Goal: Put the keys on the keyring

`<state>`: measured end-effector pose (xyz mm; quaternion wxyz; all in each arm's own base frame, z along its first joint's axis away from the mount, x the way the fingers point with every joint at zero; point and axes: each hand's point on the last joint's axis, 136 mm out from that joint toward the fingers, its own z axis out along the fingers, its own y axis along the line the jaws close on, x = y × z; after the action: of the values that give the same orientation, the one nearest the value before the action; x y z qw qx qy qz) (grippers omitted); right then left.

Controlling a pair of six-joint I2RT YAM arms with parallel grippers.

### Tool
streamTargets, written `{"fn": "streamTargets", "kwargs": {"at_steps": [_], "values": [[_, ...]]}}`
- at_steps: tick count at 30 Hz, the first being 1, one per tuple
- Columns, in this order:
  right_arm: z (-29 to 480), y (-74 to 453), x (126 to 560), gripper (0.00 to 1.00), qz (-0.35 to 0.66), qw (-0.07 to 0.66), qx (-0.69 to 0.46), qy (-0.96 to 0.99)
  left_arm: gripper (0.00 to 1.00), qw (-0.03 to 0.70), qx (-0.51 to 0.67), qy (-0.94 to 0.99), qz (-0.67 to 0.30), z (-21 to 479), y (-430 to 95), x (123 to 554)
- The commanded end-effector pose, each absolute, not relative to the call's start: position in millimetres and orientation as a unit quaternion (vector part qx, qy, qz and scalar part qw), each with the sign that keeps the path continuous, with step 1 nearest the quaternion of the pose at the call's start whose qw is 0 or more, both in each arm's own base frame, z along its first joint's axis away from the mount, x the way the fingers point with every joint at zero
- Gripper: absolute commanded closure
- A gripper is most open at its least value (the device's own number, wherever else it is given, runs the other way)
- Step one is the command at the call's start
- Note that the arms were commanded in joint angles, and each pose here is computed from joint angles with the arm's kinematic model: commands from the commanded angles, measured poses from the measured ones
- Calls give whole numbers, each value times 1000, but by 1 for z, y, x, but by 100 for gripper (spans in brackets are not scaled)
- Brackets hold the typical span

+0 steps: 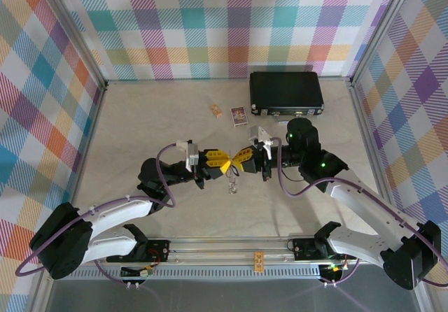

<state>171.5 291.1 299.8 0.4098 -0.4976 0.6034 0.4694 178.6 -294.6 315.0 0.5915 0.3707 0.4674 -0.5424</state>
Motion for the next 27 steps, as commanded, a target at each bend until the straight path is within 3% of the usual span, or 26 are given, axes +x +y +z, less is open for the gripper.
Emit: {"fn": "streamTargets", "kwargs": {"at_steps": [1, 17, 27], "values": [[314, 288, 166, 100, 459, 428, -515, 584, 82, 610, 379, 453, -528, 325, -290, 174], [300, 283, 170, 100, 408, 423, -545, 598, 73, 591, 417, 509, -466, 305, -286, 182], [295, 285, 170, 100, 406, 411, -558, 595, 73, 555, 450, 522, -465, 292, -297, 186]]}}
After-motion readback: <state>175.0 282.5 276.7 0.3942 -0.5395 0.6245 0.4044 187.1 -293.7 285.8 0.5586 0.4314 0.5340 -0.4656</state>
